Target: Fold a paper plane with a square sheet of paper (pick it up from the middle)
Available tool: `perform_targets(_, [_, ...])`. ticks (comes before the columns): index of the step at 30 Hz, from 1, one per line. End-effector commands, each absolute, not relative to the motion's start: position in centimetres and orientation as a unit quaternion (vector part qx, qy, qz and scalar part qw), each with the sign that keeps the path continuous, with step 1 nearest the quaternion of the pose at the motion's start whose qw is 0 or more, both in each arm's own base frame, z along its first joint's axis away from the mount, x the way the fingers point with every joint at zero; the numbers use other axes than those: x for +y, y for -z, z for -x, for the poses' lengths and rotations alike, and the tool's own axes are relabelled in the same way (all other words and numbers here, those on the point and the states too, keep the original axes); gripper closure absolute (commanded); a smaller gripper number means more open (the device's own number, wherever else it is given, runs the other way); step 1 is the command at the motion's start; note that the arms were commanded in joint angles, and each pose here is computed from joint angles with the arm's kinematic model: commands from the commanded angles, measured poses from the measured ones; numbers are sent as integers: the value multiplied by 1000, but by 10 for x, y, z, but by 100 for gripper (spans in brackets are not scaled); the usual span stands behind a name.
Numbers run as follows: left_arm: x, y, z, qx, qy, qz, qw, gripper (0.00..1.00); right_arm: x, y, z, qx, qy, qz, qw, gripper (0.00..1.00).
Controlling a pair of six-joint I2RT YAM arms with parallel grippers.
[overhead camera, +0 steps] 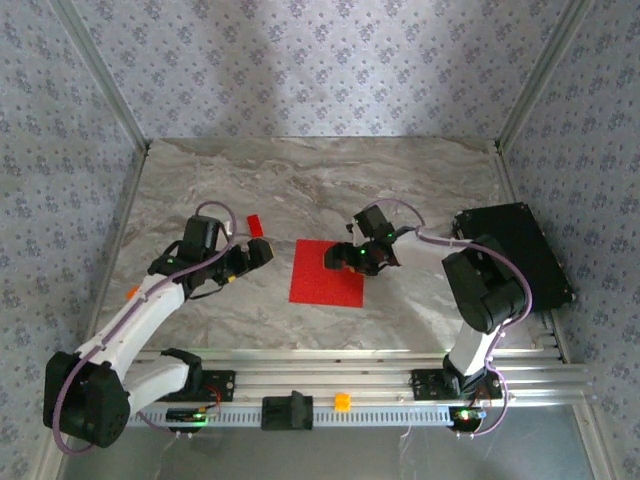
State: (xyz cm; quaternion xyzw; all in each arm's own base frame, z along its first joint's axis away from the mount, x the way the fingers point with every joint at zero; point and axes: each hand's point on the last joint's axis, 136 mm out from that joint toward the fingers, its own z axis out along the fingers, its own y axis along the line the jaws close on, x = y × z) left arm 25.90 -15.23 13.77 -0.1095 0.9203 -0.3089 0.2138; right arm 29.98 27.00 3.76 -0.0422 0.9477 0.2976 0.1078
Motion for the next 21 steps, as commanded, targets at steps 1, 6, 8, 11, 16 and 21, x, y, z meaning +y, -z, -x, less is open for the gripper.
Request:
perform_targets(1, [-155, -152, -266, 917, 310, 98, 231, 0, 268, 2, -273, 965, -258, 8, 44, 16])
perform_targets(6, [-149, -155, -260, 927, 287, 83, 228, 0, 283, -27, -284, 956, -280, 19, 79, 16])
perform_targets(8, [-148, -154, -259, 928, 285, 84, 224, 0, 287, -50, -290, 946, -303, 21, 111, 15])
perform_targets(11, [-149, -151, -261, 931, 274, 92, 223, 0, 277, -73, -296, 941, -302, 11, 151, 12])
perform_targets(16, [-164, -139, -262, 950, 228, 67, 202, 0, 225, -81, -303, 940, -280, -63, 182, 10])
perform_targets(21, [-196, -127, -266, 967, 184, 21, 175, 0, 176, -77, -296, 933, -273, -129, 197, 10])
